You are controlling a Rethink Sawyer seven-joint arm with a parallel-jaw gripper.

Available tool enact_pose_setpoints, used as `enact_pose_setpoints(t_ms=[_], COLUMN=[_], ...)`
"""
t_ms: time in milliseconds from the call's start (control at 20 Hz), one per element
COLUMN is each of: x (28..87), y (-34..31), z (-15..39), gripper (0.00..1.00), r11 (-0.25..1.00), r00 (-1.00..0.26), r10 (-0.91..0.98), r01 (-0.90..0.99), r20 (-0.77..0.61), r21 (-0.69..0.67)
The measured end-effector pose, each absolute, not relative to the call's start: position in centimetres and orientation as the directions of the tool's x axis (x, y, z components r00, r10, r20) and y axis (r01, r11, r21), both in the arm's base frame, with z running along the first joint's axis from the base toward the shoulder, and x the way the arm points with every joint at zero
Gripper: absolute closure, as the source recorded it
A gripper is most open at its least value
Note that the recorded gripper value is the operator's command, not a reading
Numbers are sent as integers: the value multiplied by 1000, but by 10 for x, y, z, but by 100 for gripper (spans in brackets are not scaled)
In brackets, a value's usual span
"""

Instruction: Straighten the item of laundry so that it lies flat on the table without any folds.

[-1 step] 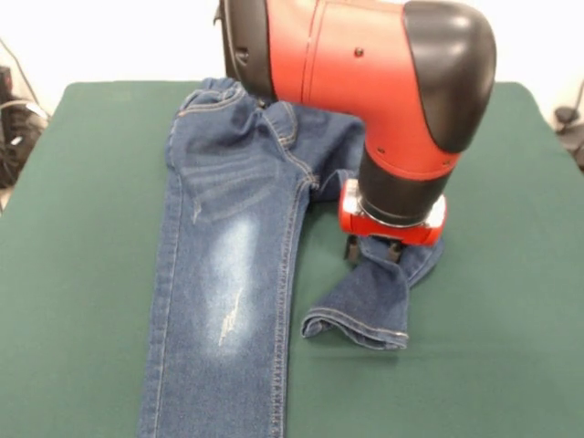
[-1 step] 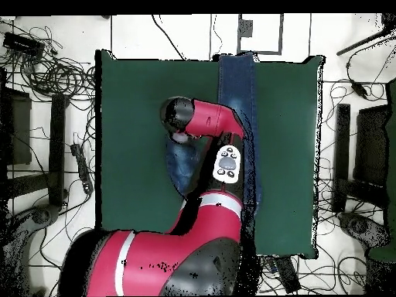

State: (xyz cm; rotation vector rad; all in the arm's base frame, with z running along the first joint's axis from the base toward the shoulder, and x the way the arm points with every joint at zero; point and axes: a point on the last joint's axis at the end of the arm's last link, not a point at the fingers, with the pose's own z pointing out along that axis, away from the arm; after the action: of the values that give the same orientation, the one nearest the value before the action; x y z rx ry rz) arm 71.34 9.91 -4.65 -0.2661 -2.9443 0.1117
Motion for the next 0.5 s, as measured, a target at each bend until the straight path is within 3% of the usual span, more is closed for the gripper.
enact_pose_setpoints(t_ms=[500], x=[716], y=[92], z=[-47], gripper=[100], r11=[977], r00=[-962], r10=[208], r01=[198], r20=[177], r21=[-73])
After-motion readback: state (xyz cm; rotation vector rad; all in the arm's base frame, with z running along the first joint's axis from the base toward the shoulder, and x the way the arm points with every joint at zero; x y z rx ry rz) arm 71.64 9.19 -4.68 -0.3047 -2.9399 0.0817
